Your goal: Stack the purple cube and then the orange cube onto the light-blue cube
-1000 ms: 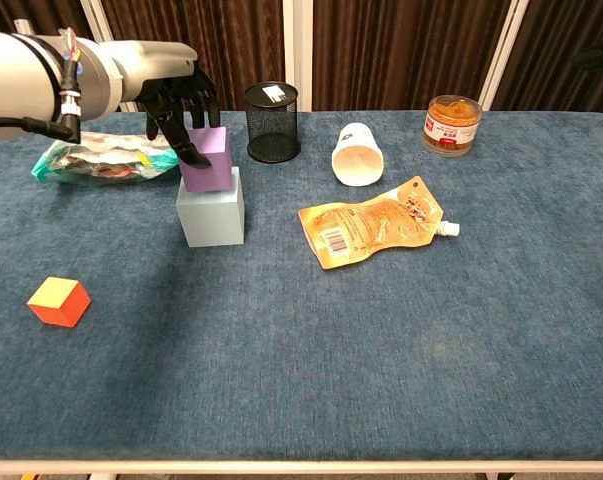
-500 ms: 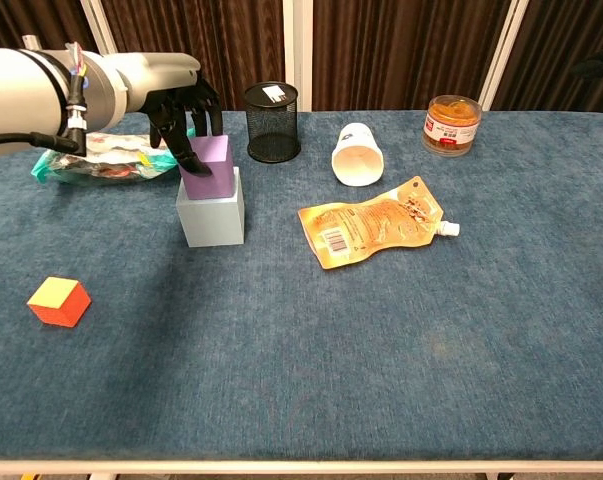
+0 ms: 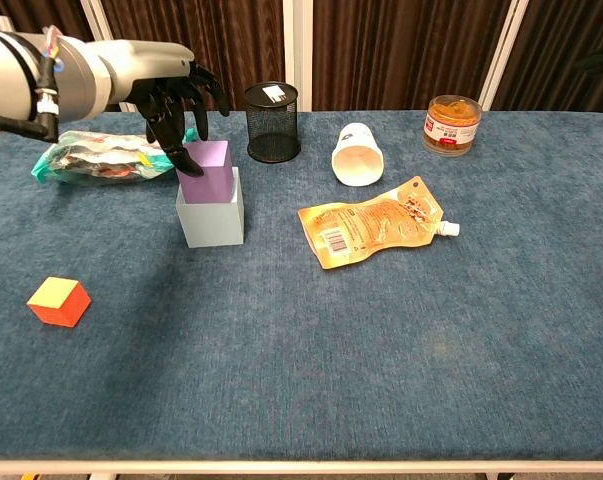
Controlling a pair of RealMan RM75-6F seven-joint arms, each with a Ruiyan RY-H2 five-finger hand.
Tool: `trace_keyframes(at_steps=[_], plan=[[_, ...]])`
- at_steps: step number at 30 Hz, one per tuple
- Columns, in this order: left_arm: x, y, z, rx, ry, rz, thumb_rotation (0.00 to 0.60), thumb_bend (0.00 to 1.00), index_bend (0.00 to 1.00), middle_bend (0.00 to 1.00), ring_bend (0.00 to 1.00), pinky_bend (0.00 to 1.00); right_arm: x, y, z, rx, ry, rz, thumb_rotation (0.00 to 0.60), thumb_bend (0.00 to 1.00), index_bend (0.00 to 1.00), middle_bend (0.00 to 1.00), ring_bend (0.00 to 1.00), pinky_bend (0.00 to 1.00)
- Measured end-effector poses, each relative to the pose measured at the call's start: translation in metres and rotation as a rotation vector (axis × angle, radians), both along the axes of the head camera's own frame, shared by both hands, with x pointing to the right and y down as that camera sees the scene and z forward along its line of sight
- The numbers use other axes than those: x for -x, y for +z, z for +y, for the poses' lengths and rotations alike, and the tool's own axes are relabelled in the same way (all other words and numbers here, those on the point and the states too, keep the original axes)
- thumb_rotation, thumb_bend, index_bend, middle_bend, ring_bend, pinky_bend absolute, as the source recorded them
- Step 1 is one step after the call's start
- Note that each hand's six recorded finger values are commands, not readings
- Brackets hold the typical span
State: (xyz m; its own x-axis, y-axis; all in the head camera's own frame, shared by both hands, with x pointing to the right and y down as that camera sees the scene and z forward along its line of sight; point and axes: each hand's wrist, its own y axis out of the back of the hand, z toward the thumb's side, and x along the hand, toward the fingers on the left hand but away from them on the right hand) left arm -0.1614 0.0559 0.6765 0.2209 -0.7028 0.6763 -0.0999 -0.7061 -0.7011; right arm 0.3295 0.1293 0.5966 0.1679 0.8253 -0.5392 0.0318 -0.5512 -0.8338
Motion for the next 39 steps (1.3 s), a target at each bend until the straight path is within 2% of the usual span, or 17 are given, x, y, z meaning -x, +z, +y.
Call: trace_keyframes(at_steps=[6,10,13,18,27,31,39], plan=[[0.014,-0.021,-0.002,-0.045,-0.023,-0.017,0.600,0.15,0.30,0.45,0.41,0.50,0.007,-0.011,0.010,-0.017,0.006,-0.063,0.600,0.12,0.00,0.05,0.00,0.00],[0.040,-0.035,-0.001,-0.098,-0.070,-0.058,0.600,0.15,0.30,0.45,0.41,0.51,0.013,-0.023,0.017,-0.057,-0.005,-0.112,0.600,0.12,0.00,0.05,0.00,0.00],[0.074,-0.047,0.007,-0.125,-0.126,-0.113,0.600,0.15,0.34,0.46,0.41,0.51,0.016,-0.030,0.028,-0.079,-0.016,-0.145,0.600,0.12,0.00,0.06,0.00,0.00],[0.127,-0.059,0.035,-0.144,-0.179,-0.201,0.600,0.15,0.42,0.48,0.42,0.54,0.015,-0.038,0.044,-0.104,-0.003,-0.178,0.600,0.12,0.00,0.06,0.00,0.00],[0.152,-0.054,0.074,-0.178,-0.076,-0.197,0.600,0.15,0.43,0.49,0.43,0.54,0.015,-0.053,0.048,-0.179,-0.010,-0.211,0.600,0.12,0.00,0.05,0.00,0.00],[0.166,-0.047,0.089,-0.173,-0.024,-0.229,0.600,0.15,0.43,0.49,0.41,0.52,0.012,-0.058,0.048,-0.186,0.000,-0.227,0.600,0.12,0.00,0.06,0.00,0.00],[0.163,-0.036,0.107,-0.204,0.118,-0.230,0.600,0.15,0.43,0.49,0.40,0.50,0.011,-0.054,0.050,-0.160,-0.004,-0.227,0.600,0.12,0.00,0.06,0.00,0.00]])
